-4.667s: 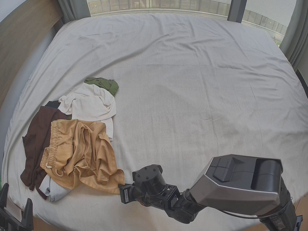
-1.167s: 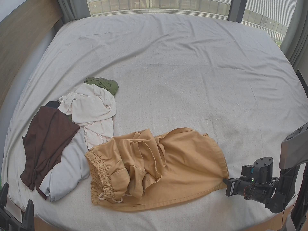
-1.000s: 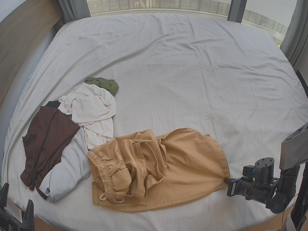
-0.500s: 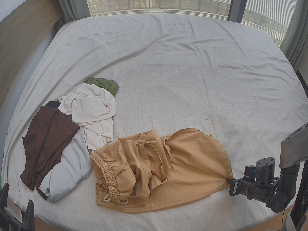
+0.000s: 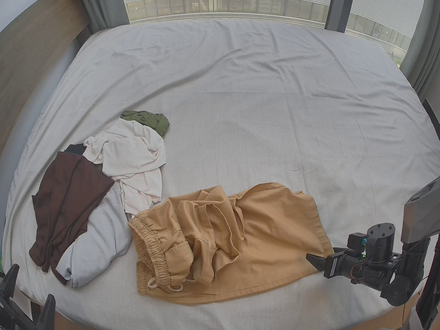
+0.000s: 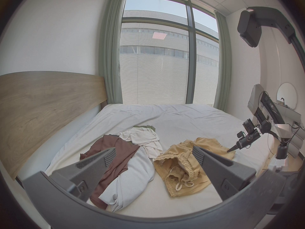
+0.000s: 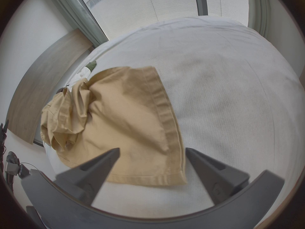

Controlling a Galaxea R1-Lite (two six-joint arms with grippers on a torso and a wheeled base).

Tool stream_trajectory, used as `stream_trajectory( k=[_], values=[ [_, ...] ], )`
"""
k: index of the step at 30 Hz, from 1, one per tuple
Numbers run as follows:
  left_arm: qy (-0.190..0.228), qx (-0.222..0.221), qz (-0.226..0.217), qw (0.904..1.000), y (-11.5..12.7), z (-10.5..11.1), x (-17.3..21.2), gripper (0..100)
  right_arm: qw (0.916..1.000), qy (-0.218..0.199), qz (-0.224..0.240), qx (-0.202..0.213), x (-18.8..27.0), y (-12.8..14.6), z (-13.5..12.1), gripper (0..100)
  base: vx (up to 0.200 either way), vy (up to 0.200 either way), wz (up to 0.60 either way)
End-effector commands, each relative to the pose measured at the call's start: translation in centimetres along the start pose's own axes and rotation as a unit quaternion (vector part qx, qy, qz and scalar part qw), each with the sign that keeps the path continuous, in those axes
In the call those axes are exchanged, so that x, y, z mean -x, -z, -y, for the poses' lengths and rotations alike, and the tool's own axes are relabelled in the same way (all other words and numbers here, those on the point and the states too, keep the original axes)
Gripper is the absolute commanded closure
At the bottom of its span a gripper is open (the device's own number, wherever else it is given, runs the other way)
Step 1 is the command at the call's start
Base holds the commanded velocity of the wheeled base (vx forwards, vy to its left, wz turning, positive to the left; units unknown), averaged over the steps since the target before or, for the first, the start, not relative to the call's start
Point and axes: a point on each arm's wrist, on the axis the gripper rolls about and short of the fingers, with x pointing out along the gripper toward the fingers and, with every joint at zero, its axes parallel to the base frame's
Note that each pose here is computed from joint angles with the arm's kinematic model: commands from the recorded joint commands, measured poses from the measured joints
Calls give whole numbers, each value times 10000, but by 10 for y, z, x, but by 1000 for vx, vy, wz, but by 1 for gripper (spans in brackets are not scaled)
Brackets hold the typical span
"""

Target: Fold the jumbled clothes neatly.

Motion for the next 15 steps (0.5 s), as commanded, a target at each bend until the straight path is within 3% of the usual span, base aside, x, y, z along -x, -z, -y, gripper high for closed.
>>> stream_trajectory(
  k=[1, 2, 6, 8, 10, 11, 13, 15],
  values=[
    [359, 84, 31, 9993, -14, 0, -2, 0, 9968, -393, 680, 131, 19, -20, -23, 0, 0, 0, 0],
    [549, 158, -40, 9984, -25, -1, -6, 0, 9933, -497, 1027, 179, 27, -30, -32, 0, 0, 0, 0],
    [1063, 432, -286, 9930, -49, -4, -20, 0, 9820, -770, 1713, 187, 41, -52, -45, 0, 0, 0, 0],
    [1531, 986, -488, 9821, -62, -5, -30, 0, 9751, -928, 2007, 167, 42, -64, -51, 0, 0, 0, 0],
    [1844, 1721, -691, 9652, -82, -4, -44, 0, 9652, -1238, 2299, 158, 43, -78, -64, 0, 0, 0, 0],
    [1844, 1721, -691, 9652, -82, -4, -44, 0, 9652, -1238, 2299, 158, 43, -78, -64, 0, 0, 0, 0],
    [2070, 2120, -781, 9519, -109, -2, -68, 0, 9495, -1706, 2626, 185, 40, -97, -79, 0, 0, 0, 0],
    [2181, 2110, -794, 9495, -119, 1, -89, 0, 9344, -2138, 2837, 259, 40, -110, -94, 0, 0, 0, 0]
  ],
)
